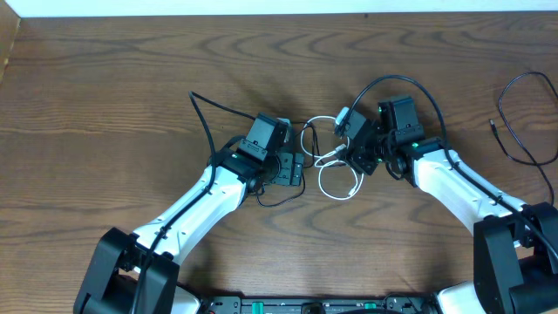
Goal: Untangle cables
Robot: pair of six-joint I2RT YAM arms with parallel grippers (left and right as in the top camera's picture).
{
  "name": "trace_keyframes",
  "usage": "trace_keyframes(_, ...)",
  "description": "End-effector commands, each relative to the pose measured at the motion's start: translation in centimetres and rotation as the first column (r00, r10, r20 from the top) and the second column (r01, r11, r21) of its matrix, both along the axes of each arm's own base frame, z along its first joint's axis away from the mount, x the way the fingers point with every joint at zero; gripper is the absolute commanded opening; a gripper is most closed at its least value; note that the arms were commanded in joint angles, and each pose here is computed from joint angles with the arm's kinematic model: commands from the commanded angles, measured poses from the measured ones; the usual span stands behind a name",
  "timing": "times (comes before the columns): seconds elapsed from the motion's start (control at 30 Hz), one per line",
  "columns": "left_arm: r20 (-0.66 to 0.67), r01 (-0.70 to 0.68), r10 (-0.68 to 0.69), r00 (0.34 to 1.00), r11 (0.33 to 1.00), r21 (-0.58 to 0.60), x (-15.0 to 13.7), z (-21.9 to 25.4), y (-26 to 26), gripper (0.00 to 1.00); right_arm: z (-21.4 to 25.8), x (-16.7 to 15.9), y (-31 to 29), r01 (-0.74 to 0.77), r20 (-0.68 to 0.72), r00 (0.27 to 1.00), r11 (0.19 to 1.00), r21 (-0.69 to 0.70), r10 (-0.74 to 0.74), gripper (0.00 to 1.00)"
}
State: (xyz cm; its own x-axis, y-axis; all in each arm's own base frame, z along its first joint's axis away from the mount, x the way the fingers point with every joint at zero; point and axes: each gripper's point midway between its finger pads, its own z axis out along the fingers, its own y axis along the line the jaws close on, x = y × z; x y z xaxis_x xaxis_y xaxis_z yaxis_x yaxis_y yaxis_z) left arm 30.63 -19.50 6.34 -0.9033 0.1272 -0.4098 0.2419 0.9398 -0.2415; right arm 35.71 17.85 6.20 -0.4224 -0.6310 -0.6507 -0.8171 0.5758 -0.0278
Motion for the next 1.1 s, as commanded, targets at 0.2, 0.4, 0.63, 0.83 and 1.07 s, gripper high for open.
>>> trace_keyframes(0.2,0.002,0.009,-0.009,1.0,1.0,0.011,0.0,-0.1,0.1,0.87,1.2,1.7,0.8,0.229,-0.093,0.972,0.96,0.161,-0.216,0.01)
trace_keyframes(0.4,0.002,0.009,-0.009,1.0,1.0,0.011,0.0,-0.1,0.1,0.87,3.8,3.6,0.1,0.351,-0.074,0.936,0.908,0.229,-0.343,0.01)
trace_keyframes(0.63,0.002,0.009,-0.009,1.0,1.0,0.011,0.0,-0.1,0.1,0.87,5.2,2.5,0.4,0.342,-0.101,0.94,0.907,0.246,-0.326,0.08)
trace_keyframes(0.83,0.002,0.009,-0.009,1.0,1.0,0.011,0.0,-0.1,0.1,0.87,2.4,-0.8,-0.4,0.704,-0.538,0.65,0.691,0.162,-0.537,0.17)
trace_keyframes(1.07,0.002,0.009,-0.009,1.0,1.0,0.012,0.0,-0.1,0.1,0.87,1.9,-2.9,1.2,0.835,-0.727,0.418,0.546,0.071,-0.545,0.27)
